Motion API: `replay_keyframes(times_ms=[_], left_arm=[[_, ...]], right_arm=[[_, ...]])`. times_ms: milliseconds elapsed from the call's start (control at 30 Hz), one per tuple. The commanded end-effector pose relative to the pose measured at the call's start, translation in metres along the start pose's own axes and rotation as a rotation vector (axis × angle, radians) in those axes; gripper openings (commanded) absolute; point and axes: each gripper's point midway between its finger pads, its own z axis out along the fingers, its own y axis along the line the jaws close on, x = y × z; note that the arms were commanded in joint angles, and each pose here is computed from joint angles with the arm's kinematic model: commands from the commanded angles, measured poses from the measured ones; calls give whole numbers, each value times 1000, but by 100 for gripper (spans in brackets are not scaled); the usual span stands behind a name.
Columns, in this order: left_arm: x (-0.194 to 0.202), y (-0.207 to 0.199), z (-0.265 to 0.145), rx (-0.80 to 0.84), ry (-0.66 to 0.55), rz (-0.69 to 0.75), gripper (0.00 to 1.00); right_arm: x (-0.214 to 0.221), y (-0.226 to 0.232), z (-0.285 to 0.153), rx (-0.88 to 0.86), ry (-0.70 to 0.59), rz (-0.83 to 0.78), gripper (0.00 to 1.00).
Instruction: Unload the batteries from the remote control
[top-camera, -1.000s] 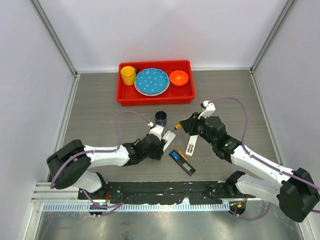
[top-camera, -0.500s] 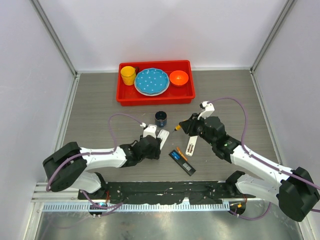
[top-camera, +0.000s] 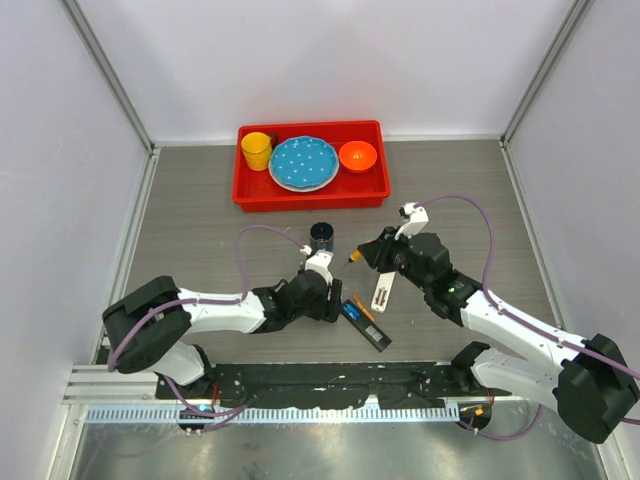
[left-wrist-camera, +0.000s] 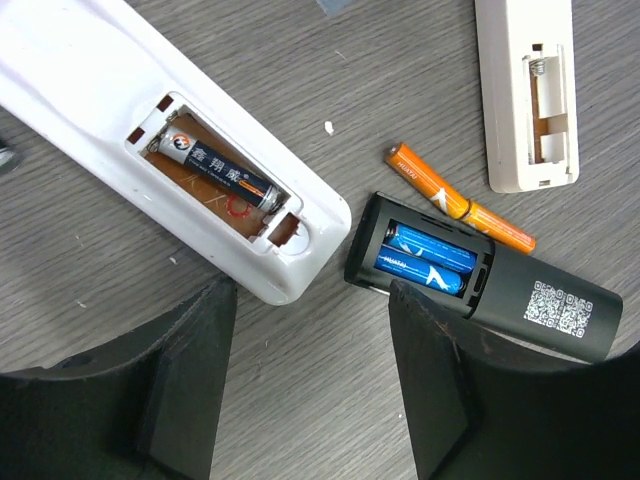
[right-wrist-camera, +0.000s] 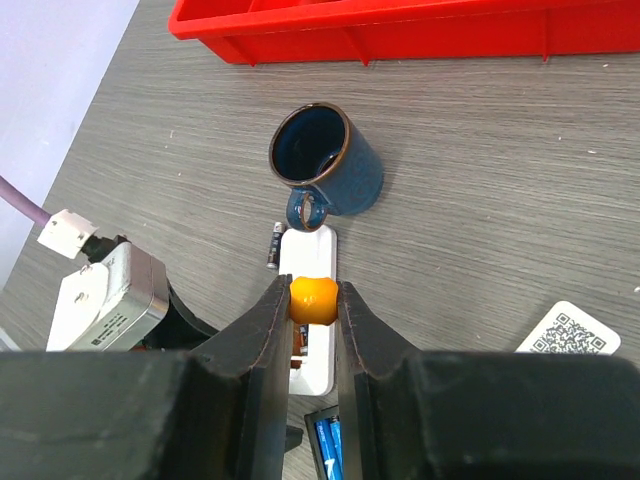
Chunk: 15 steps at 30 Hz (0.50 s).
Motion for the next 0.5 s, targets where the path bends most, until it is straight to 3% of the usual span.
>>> replay_keyframes(times_ms=[0, 267, 467], left_arm=[[8, 0, -3, 12, 27, 15, 67], [-18, 2, -26, 59, -39, -72, 67], [-31, 14, -37, 168, -44, -260, 61]], right_arm=[[-13, 11, -2, -49, -41, -1, 1], [-6, 26, 5, -132, -9, -1, 1], [2, 27, 15, -145, 17, 6, 1]])
